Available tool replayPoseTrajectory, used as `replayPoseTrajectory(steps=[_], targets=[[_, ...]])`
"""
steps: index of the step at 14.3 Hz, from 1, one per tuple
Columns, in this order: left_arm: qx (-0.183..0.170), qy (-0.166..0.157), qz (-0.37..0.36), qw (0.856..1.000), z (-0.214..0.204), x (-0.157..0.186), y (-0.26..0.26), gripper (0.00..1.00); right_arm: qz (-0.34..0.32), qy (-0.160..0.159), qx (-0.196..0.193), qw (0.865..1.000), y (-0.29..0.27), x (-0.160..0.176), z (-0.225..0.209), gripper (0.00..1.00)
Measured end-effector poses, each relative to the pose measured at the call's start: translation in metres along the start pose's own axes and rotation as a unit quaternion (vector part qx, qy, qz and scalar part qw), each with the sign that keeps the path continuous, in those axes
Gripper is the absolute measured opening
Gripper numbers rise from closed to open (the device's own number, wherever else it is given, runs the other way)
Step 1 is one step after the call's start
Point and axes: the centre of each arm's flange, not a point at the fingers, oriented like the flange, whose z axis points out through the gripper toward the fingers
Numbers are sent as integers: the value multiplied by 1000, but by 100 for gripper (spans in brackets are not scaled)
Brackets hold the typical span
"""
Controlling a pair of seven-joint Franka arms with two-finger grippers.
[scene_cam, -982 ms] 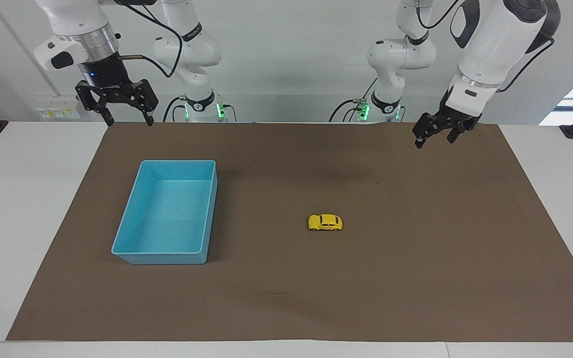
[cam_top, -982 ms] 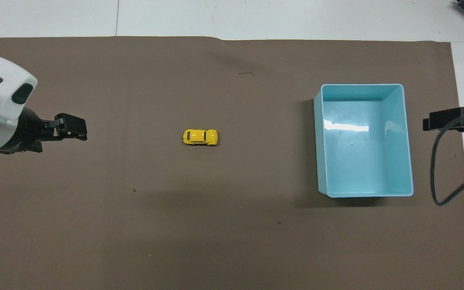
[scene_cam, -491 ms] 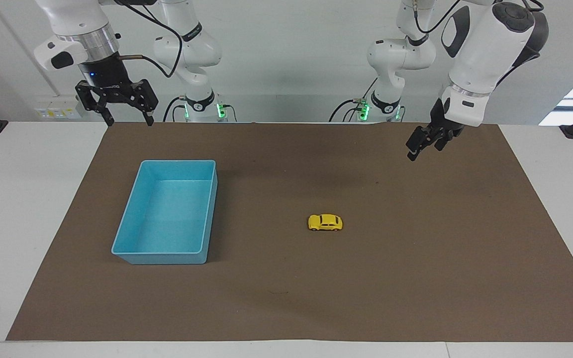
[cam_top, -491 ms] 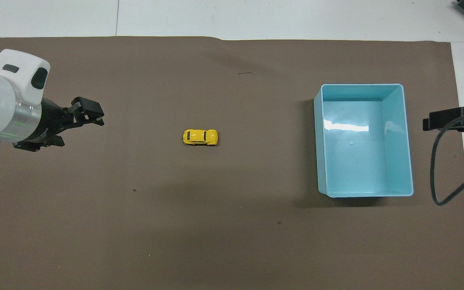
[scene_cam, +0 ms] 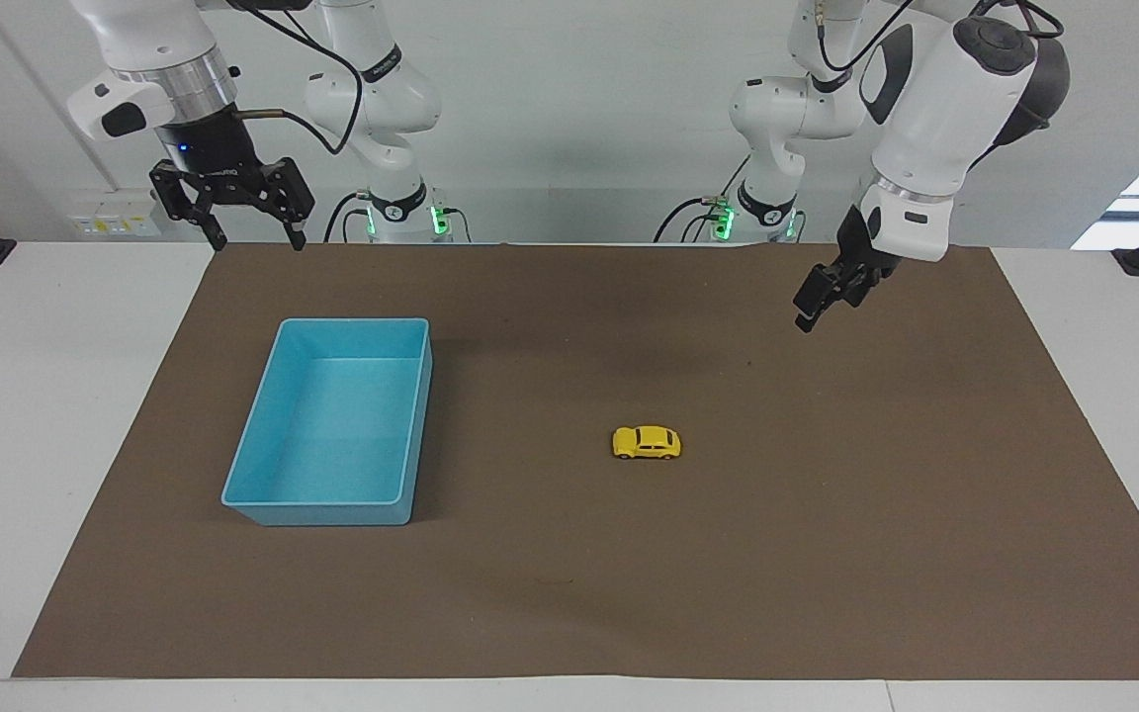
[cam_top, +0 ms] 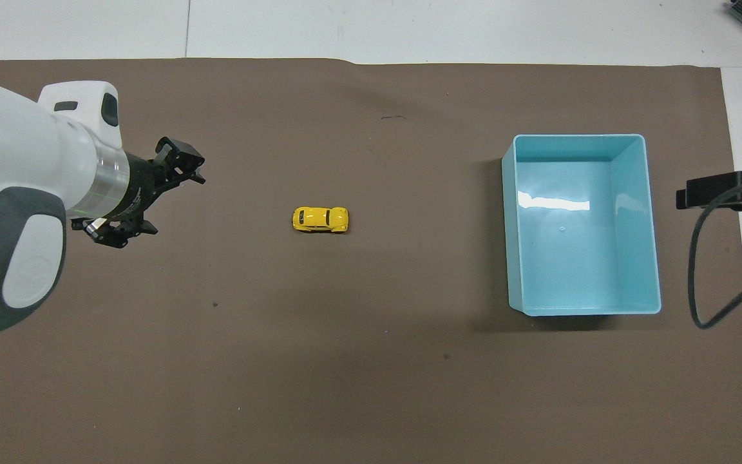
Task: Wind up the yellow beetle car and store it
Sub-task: 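Reach the left gripper over toward the yellow toy car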
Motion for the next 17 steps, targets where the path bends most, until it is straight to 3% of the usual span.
replayPoseTrajectory(steps=[4, 9, 13, 17], targets=[[-23, 3, -157, 987, 20, -6, 21, 100, 0, 0, 0, 1000, 0, 0, 0, 100], [-32, -2, -315, 948, 39, -9, 34, 100, 0, 0, 0, 1000, 0, 0, 0, 100], [-19, -11, -371, 928, 74, -31, 53, 100, 0, 0, 0, 1000, 0, 0, 0, 100], [-3, -17, -381, 925, 118, -59, 73, 100, 0, 0, 0, 1000, 0, 0, 0, 100]])
